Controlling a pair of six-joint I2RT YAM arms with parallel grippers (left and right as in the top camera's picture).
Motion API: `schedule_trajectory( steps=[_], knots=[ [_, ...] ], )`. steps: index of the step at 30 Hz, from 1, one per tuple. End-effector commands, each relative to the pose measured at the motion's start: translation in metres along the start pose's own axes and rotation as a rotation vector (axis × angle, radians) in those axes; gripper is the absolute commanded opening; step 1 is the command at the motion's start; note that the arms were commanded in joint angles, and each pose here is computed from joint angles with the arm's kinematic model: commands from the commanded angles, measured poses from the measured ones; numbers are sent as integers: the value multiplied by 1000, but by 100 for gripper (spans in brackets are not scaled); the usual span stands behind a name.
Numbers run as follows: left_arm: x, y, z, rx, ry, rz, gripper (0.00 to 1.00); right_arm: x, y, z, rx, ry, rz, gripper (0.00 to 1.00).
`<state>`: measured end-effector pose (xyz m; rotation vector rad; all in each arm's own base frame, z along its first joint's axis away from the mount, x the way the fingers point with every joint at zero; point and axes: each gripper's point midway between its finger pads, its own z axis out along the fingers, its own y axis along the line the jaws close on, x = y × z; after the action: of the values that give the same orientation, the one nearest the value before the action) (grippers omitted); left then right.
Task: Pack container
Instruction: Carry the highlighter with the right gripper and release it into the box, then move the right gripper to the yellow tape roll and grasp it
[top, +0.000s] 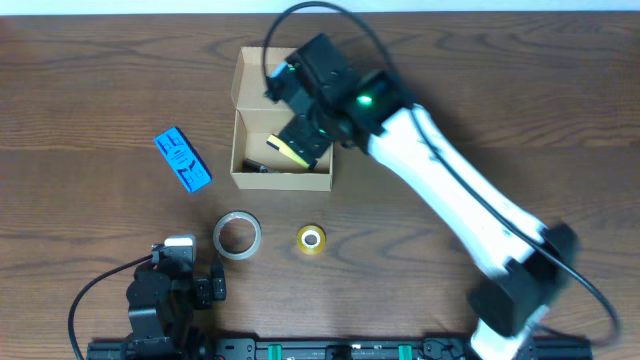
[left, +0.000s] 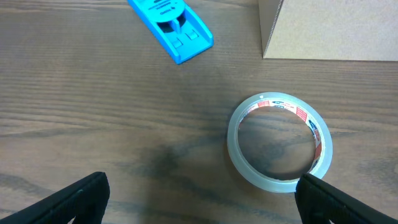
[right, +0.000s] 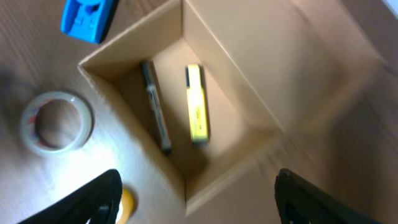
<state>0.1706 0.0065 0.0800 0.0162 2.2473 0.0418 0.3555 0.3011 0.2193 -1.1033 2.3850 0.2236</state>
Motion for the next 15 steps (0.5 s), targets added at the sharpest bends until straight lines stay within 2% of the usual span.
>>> schedule_trajectory(
  steps=[1, 5, 15],
  knots=[
    [14, 0, 1, -4, 54, 5, 95, 27, -7, -17, 74, 38, 134, 79],
    [14, 0, 1, -4, 54, 5, 95, 72, 2, -17, 72, 62, 227, 80],
    [14, 0, 1, -4, 54, 5, 95, 167, 55, 17, 33, 104, 600, 82]
  ],
)
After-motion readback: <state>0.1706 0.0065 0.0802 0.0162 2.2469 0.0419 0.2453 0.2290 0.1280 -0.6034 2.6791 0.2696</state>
